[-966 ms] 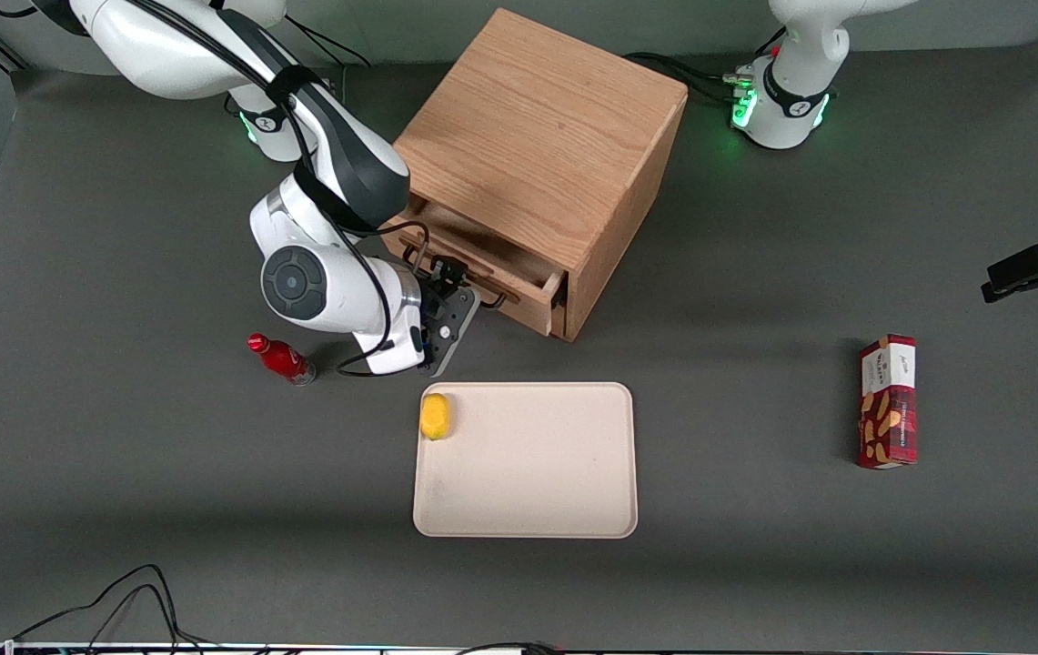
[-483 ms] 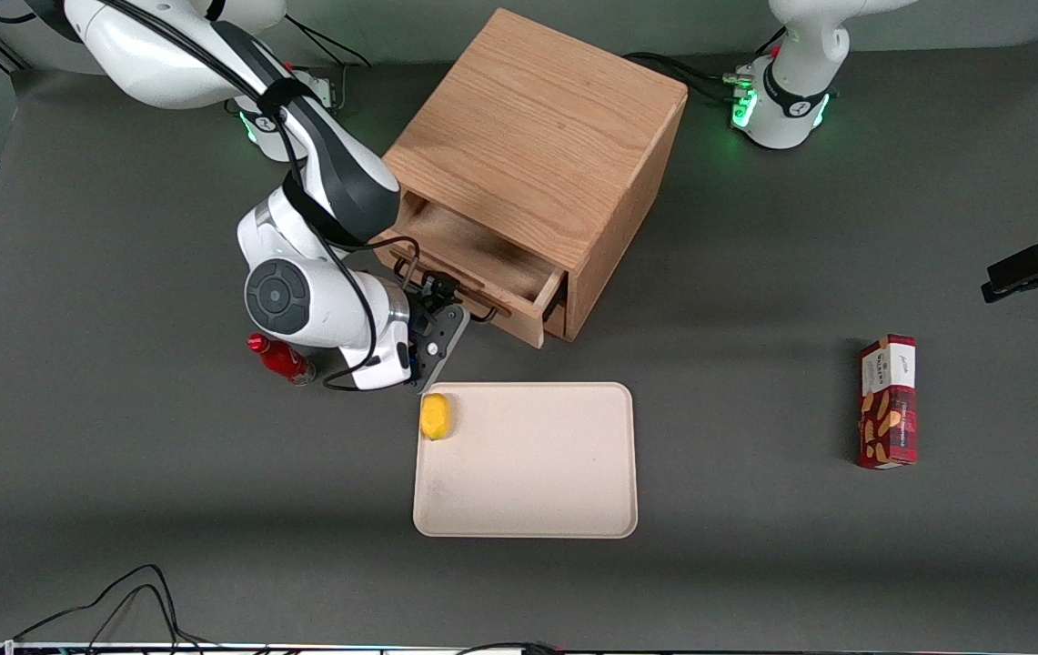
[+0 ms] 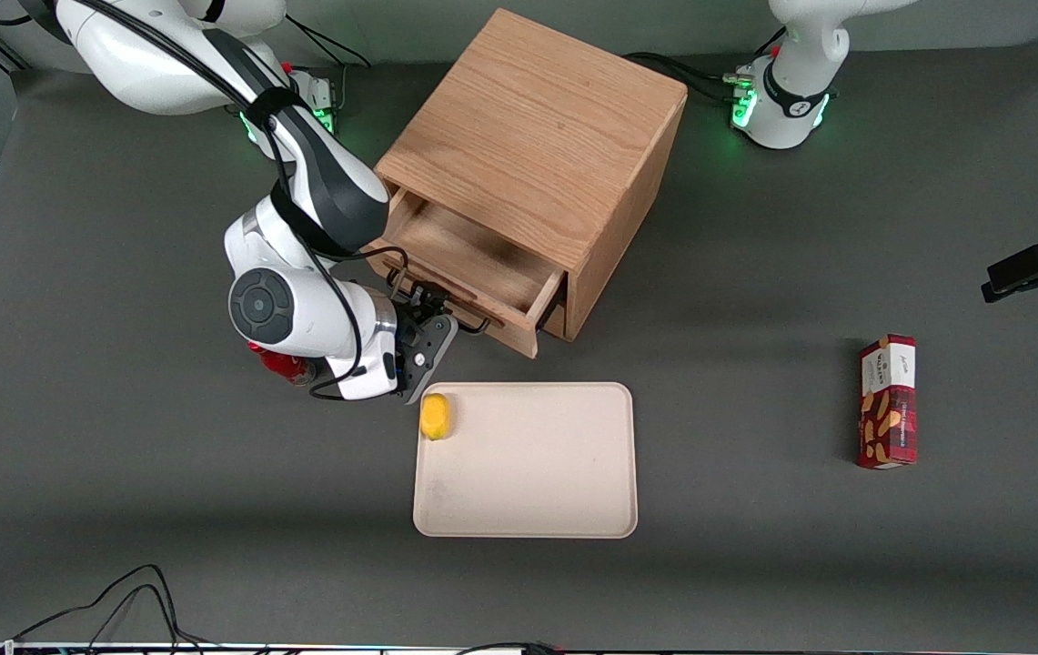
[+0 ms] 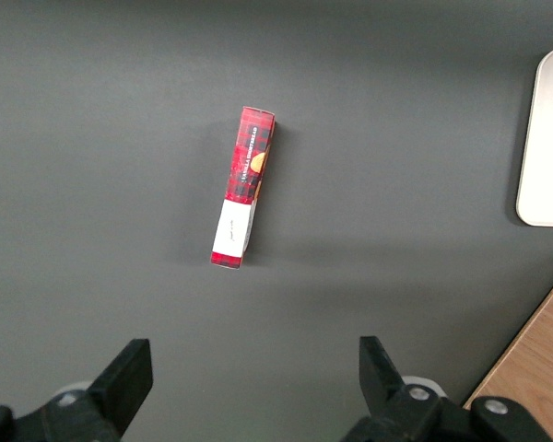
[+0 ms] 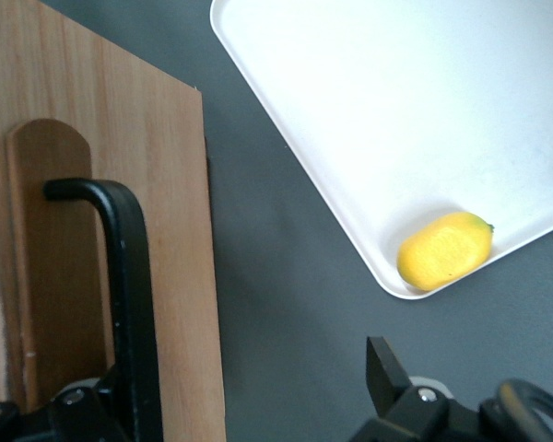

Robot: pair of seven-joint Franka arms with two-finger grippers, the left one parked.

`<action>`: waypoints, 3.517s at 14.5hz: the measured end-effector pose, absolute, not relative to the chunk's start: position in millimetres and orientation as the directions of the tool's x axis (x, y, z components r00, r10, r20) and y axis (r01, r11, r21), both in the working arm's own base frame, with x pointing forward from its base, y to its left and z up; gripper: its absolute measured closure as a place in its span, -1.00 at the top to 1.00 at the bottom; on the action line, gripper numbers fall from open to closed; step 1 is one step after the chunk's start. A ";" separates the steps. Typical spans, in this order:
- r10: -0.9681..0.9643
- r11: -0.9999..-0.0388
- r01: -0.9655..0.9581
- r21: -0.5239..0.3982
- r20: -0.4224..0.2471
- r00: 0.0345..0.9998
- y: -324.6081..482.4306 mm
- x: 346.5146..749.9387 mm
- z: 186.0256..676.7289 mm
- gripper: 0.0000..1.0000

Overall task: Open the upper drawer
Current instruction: 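Pull the handle outward with the right gripper, sliding the drawer open, then keep pulling the drawer further out with the right gripper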

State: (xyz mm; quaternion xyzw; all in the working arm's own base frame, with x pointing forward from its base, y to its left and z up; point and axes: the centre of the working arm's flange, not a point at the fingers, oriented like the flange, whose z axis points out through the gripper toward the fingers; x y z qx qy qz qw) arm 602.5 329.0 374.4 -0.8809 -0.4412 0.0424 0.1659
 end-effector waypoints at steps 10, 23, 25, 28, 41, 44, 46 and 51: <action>0.764 -0.587 0.745 -0.316 0.087 0.639 297.8 630.9 373.2 1.00; 0.758 -0.599 0.744 -0.294 0.089 0.646 276.6 658.1 366.4 1.00; 0.758 -0.601 0.745 -0.289 0.090 0.646 274.0 661.0 367.0 1.00; 0.759 -0.600 0.746 -0.288 0.088 0.645 269.4 665.6 367.0 1.00; 0.763 -0.603 0.746 -0.282 0.070 0.643 244.0 685.9 381.7 1.00; 0.762 -0.603 0.748 -0.278 0.077 0.643 241.7 689.2 387.1 1.00; 0.759 -0.606 0.747 -0.274 0.080 0.646 239.6 691.7 388.0 1.00; 0.750 -0.618 0.739 -0.268 0.081 0.656 230.0 696.6 388.7 1.00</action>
